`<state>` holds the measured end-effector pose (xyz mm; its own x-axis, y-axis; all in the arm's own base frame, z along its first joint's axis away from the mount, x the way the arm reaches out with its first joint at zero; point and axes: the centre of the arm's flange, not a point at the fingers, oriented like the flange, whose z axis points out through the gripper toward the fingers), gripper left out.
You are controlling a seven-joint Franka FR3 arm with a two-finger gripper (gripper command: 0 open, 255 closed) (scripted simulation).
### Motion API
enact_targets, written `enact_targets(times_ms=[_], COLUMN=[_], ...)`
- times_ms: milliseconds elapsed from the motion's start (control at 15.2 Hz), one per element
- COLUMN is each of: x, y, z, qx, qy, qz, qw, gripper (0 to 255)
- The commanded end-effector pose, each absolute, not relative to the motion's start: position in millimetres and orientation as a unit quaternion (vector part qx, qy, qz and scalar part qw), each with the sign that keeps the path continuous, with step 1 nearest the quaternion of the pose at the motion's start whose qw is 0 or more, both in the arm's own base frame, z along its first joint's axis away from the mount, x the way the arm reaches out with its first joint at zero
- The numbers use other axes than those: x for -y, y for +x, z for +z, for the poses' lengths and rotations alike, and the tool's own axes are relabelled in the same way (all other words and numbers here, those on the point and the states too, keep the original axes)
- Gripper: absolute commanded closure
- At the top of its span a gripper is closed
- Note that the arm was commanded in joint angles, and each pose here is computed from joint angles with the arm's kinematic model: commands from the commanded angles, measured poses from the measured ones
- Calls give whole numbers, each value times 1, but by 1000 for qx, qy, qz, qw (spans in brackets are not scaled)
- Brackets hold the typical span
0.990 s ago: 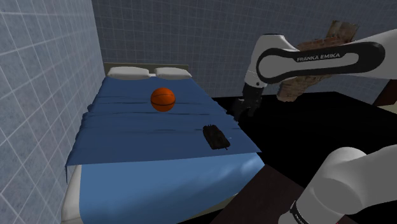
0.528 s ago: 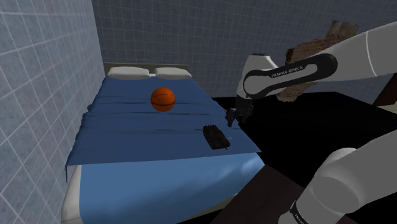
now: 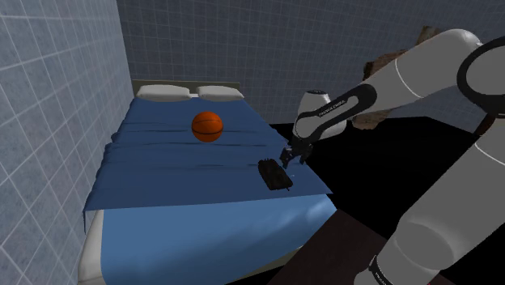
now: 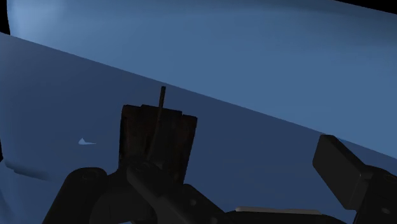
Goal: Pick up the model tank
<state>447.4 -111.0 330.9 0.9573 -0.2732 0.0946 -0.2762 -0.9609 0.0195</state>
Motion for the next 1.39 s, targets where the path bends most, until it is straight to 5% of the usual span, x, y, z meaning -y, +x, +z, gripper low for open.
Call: enact_targets(times_ms=[0,1320], x=[123,220], y=[457,540], z=[311,134], qx=[146,203], qy=[988,976], qz=[49,66], qw=[19,39], gripper=[0,0])
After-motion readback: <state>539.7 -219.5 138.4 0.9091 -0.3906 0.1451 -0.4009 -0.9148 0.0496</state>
